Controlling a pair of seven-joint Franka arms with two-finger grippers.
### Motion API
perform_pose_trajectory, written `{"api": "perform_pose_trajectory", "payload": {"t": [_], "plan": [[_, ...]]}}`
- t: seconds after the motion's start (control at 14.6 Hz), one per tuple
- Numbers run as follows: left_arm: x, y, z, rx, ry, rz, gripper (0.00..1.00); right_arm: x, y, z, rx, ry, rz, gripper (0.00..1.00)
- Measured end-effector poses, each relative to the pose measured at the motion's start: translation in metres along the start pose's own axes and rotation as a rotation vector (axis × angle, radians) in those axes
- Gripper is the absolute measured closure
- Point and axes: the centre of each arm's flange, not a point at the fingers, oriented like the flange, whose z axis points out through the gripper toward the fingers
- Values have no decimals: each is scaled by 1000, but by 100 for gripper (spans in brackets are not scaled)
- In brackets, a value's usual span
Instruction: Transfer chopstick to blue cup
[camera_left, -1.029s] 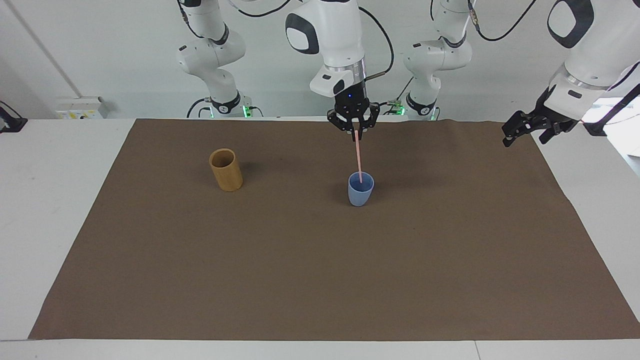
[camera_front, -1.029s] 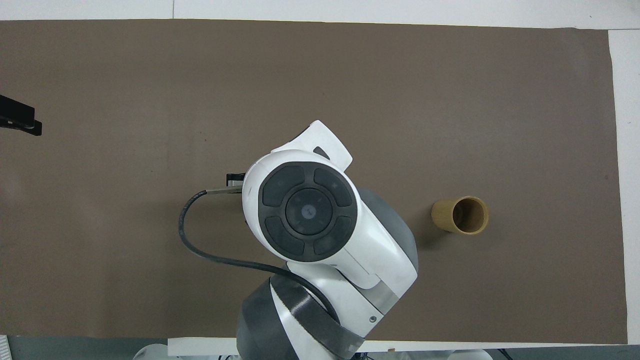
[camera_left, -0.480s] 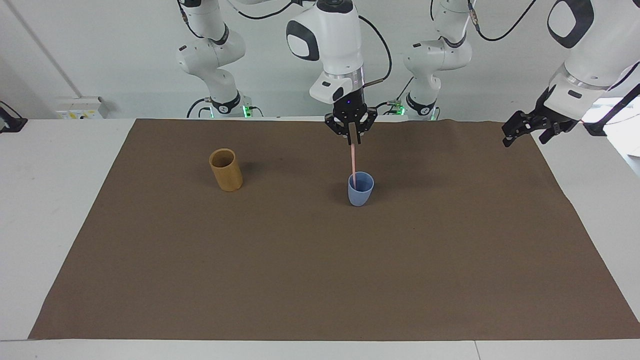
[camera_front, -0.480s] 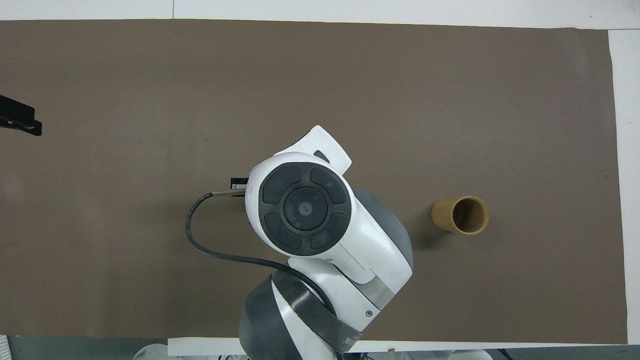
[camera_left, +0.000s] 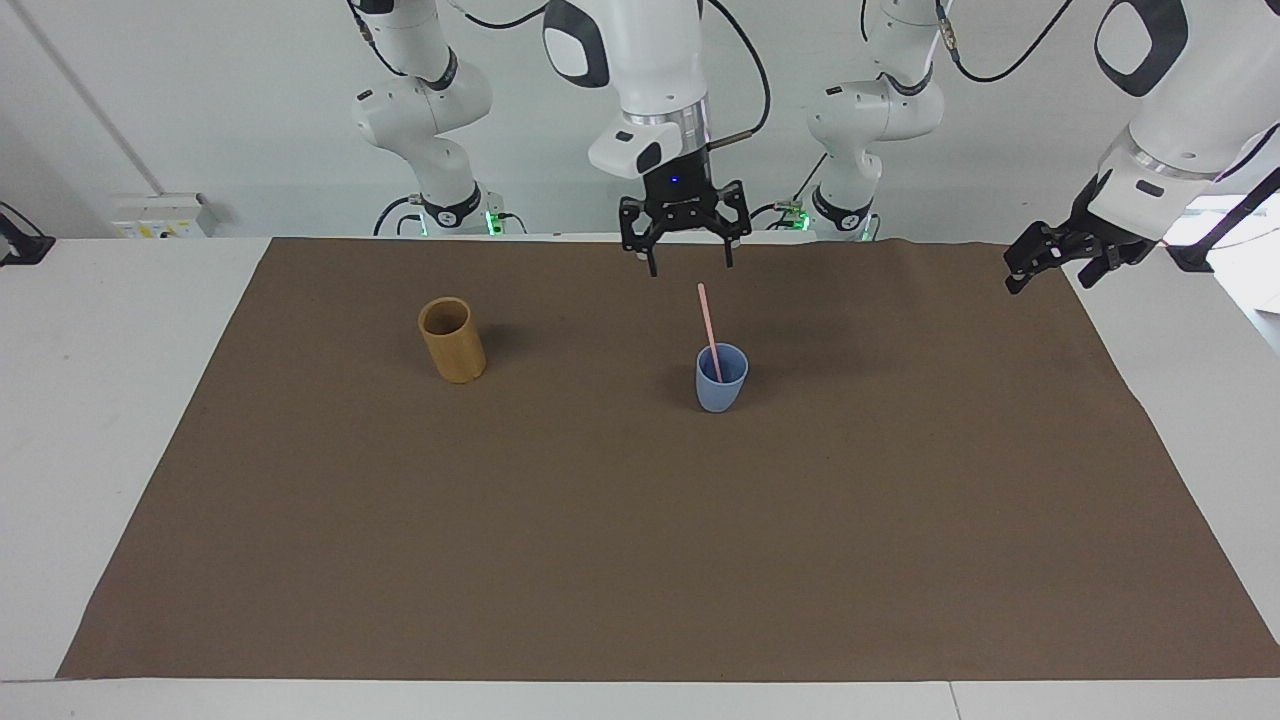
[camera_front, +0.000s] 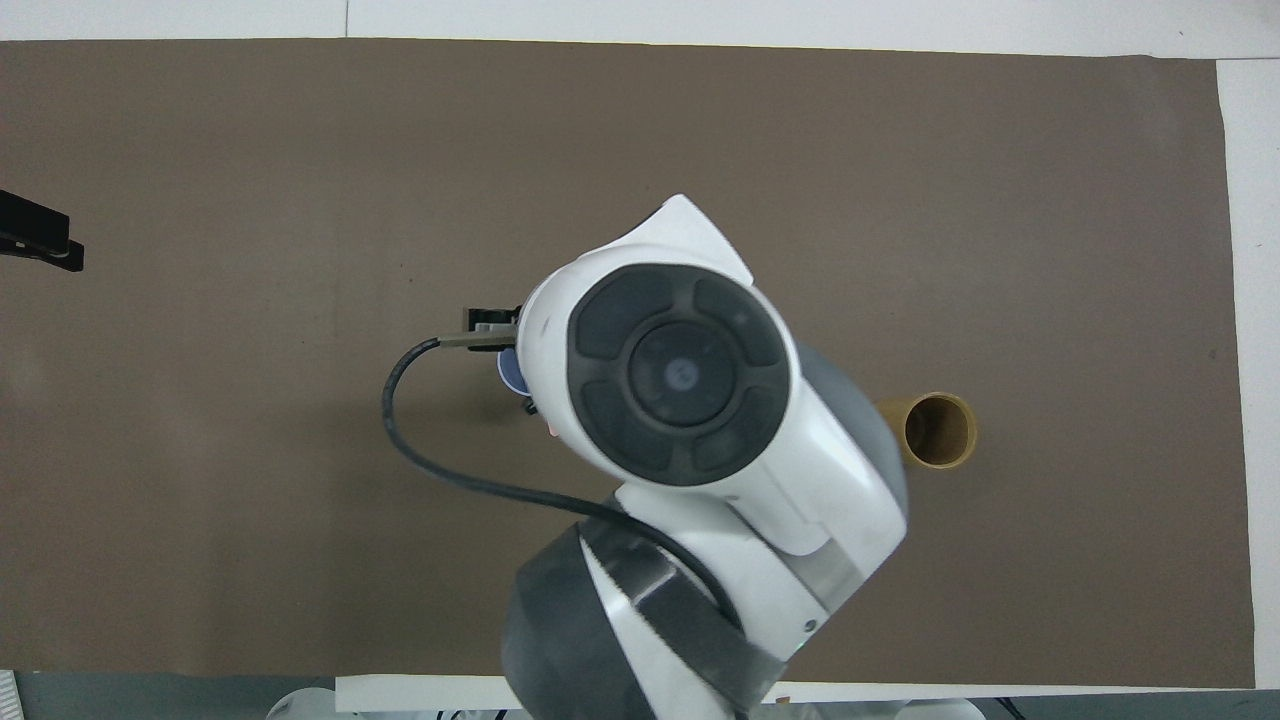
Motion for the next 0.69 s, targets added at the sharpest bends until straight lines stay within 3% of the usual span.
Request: {"api": "perform_pose_trajectory", "payload": {"t": [0.27,0.69], "plan": [[0,0,0,0,0,0,0,45,103,-41,-89,-41,-23,0],[0,0,0,0,0,0,0,55,273,-98,-192,-221,-95,0]]}}
